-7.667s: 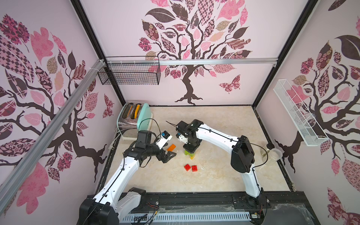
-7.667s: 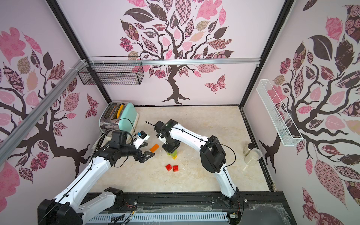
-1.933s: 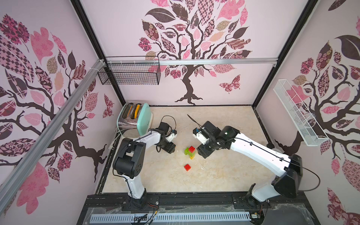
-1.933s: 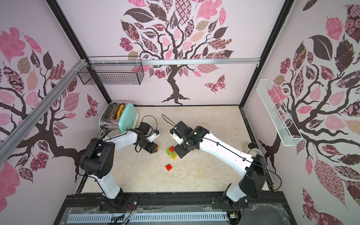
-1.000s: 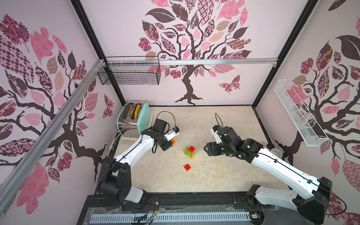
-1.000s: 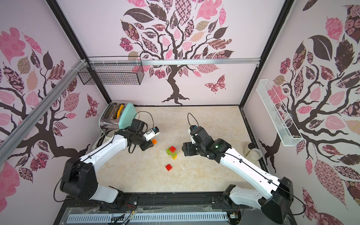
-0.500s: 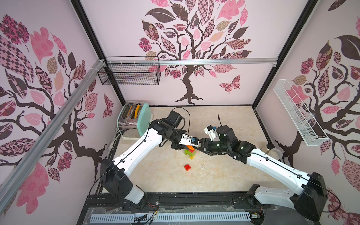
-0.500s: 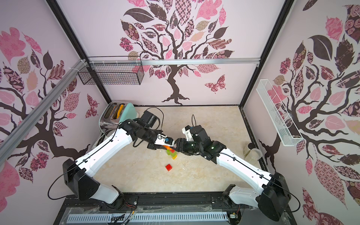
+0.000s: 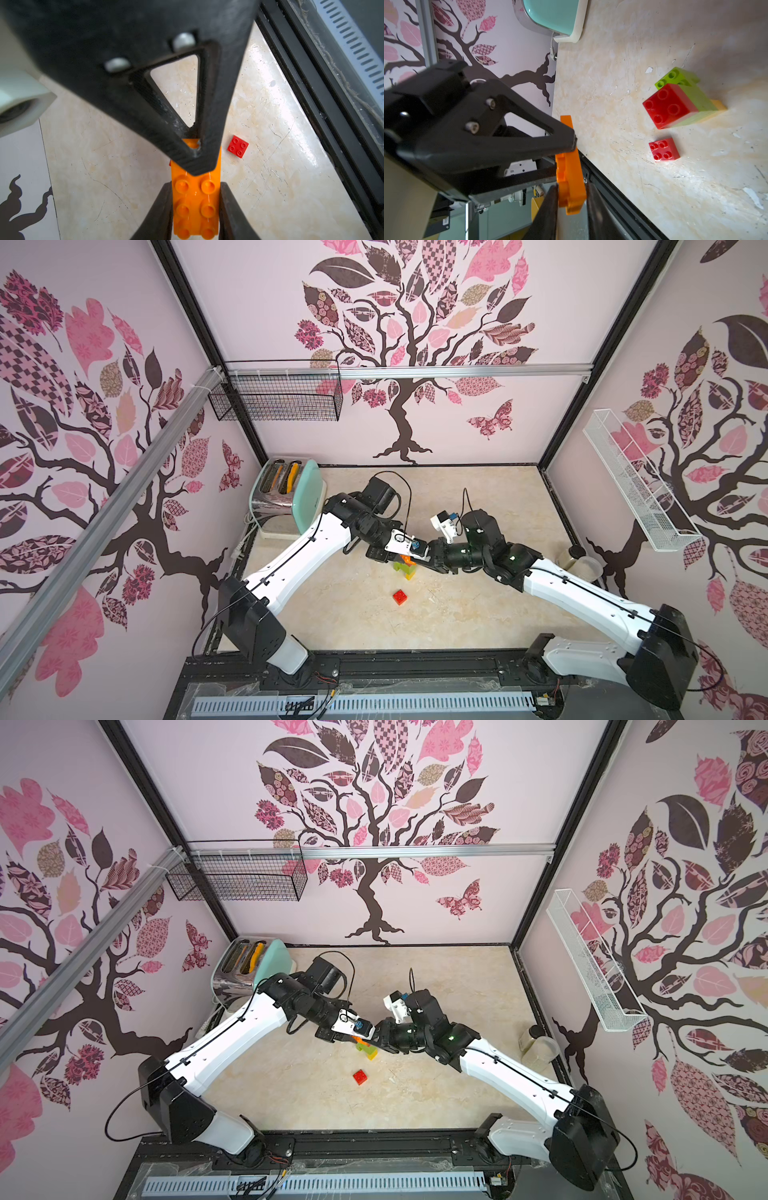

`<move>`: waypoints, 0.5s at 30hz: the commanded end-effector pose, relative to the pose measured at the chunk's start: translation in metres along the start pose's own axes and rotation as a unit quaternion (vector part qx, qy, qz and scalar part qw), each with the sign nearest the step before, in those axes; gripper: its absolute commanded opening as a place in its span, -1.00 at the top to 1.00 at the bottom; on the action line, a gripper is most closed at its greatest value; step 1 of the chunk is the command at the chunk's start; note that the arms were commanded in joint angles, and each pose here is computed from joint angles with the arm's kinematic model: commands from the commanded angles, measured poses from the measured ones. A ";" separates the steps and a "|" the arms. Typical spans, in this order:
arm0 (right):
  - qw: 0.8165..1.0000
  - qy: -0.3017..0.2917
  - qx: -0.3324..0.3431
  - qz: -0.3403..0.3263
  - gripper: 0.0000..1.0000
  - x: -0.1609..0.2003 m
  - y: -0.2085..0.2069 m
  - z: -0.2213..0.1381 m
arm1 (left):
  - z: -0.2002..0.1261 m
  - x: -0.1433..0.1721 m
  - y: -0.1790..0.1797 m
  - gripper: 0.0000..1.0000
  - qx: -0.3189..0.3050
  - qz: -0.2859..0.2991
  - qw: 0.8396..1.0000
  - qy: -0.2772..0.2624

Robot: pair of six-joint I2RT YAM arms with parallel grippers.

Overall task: Assemble a giraffe with lego
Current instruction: Pick up the lego brick from the center of the board.

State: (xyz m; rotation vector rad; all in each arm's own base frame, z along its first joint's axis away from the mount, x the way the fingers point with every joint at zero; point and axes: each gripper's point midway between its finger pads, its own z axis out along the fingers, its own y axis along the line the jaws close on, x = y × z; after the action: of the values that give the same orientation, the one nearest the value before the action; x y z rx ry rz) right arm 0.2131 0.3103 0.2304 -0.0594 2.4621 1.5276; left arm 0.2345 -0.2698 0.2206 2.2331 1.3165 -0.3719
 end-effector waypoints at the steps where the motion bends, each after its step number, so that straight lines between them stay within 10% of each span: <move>1: 1.000 0.003 -0.019 -0.010 0.73 -0.002 0.009 0.000 | -0.005 -0.011 0.010 0.36 -0.012 0.010 1.000 -0.015; 5: 0.999 0.001 -0.039 -0.016 1.00 -0.003 0.013 0.003 | -0.006 -0.016 0.009 0.18 -0.013 0.009 0.999 -0.028; 11: 0.996 -0.043 -0.083 0.001 1.00 -0.010 0.001 -0.003 | -0.020 -0.004 0.027 -0.92 -0.068 -0.043 0.997 -0.017; 15: 0.985 -0.113 -0.124 0.041 1.00 -0.022 -0.013 -0.008 | -0.044 0.011 0.047 -0.96 -0.125 -0.192 0.971 -0.069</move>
State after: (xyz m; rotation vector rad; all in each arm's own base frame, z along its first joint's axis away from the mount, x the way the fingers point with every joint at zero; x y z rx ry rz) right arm 0.2192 0.2979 0.1882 0.0936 2.3557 1.6490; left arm 0.2668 -0.2605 0.2421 1.9615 1.4969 -0.3799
